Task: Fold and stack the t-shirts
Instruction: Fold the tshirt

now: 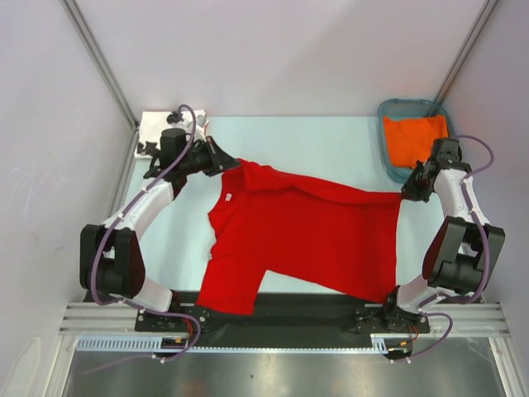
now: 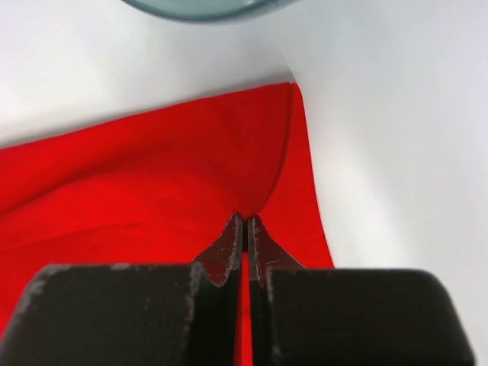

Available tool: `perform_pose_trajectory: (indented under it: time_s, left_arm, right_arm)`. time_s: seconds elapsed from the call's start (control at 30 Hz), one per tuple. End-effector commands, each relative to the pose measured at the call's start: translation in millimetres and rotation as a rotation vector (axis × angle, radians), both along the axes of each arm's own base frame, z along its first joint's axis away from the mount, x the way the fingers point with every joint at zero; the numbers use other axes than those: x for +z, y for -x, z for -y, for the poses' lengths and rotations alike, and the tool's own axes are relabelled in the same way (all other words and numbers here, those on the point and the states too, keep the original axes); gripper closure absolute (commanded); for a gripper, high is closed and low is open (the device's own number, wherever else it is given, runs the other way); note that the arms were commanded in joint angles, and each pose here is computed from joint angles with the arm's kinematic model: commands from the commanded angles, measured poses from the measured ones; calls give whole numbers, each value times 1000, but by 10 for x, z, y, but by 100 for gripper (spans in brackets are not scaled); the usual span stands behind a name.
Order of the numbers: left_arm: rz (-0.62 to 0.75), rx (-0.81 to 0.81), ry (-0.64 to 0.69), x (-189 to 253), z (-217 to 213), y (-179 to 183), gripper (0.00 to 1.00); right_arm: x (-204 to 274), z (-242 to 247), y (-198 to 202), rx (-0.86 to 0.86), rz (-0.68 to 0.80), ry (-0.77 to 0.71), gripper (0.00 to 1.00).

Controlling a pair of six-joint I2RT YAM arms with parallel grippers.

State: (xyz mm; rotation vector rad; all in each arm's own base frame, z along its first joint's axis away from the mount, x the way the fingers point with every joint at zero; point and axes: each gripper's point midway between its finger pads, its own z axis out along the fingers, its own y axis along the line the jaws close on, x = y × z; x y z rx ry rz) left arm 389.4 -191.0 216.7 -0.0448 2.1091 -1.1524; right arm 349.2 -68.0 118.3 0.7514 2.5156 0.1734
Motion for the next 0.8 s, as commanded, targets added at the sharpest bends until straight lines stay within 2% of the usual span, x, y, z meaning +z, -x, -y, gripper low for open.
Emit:
perform_pose_trajectory:
  time_s: [0.0,0.37,0.77]
  left_arm:
    - [14,33,-15,77,-145,72,99]
    - [-95,34,-17,-237,-259,213,100]
    - [-138,46,-60,-413,-334,376,100]
  right_arm:
    - [29,-27,183,6,-16,8,100]
    - [-132,-50,395,-1,-72,13,99]
    - [-292,-39,504,-13,-112,23,98]
